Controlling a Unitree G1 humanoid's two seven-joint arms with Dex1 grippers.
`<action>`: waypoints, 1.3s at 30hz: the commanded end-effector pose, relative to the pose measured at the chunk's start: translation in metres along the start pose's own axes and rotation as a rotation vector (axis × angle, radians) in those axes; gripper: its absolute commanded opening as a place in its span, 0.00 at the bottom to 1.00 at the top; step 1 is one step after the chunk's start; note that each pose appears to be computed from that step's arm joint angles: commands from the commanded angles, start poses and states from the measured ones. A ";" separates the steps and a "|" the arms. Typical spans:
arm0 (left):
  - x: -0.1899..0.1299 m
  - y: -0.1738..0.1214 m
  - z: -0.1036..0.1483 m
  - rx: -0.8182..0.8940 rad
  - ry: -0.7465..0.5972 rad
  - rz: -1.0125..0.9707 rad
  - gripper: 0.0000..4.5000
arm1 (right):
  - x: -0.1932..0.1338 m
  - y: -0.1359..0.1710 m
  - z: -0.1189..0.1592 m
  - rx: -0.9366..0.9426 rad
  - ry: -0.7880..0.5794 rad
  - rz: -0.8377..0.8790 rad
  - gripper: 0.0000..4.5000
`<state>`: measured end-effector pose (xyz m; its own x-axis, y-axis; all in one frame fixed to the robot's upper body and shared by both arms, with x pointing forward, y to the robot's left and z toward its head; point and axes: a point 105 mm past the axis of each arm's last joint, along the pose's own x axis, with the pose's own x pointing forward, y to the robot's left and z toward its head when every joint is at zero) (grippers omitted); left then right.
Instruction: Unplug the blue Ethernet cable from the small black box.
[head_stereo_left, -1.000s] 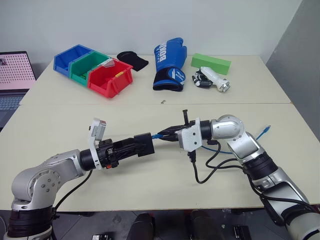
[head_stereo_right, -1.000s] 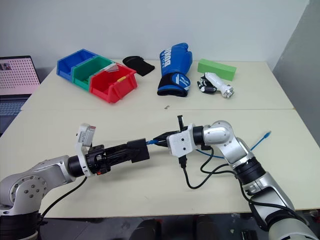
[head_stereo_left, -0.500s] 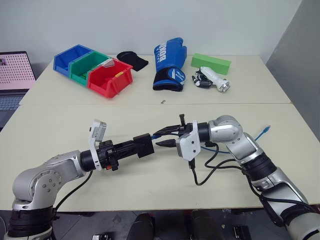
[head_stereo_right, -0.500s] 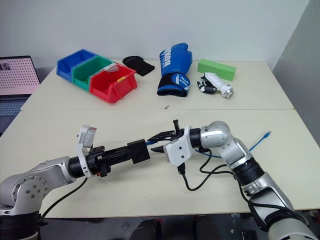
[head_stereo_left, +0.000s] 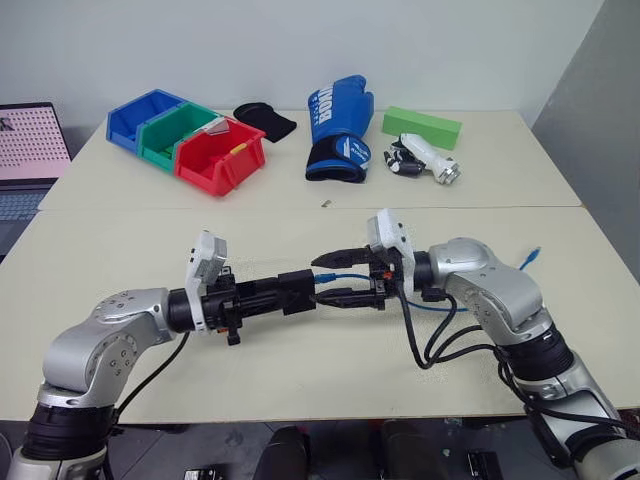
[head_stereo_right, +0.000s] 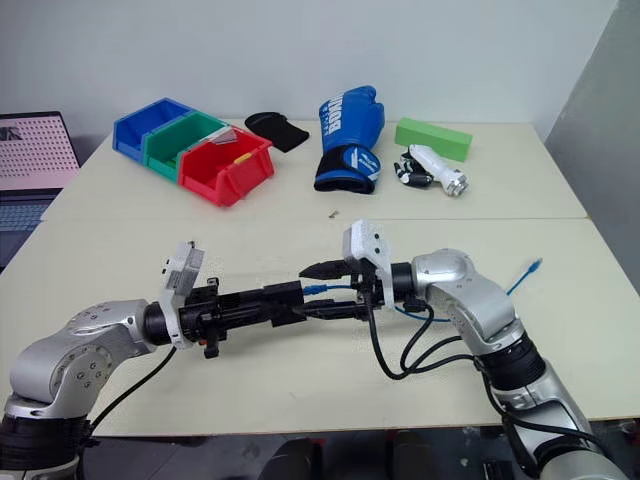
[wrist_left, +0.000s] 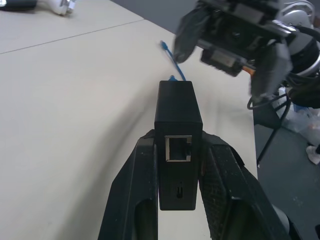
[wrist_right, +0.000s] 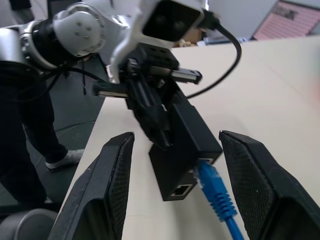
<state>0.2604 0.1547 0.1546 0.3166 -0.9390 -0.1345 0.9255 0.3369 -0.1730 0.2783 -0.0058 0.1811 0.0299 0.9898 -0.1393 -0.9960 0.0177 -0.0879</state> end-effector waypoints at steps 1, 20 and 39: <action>-0.001 -0.003 0.005 0.063 0.005 -0.047 0.17 | -0.001 -0.001 0.005 0.026 -0.015 -0.018 0.64; -0.005 -0.002 0.005 0.088 0.005 -0.097 0.17 | -0.005 0.000 -0.014 0.187 0.061 0.018 0.64; -0.002 -0.005 0.000 0.081 0.009 -0.104 0.17 | 0.001 0.000 -0.008 0.251 0.032 0.017 0.64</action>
<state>0.2580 0.1579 0.1493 0.2330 -0.9618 -0.1435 0.9585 0.2521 -0.1331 0.2787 -0.0077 0.1586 0.0076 0.9778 -0.2096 -0.9801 0.0488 0.1925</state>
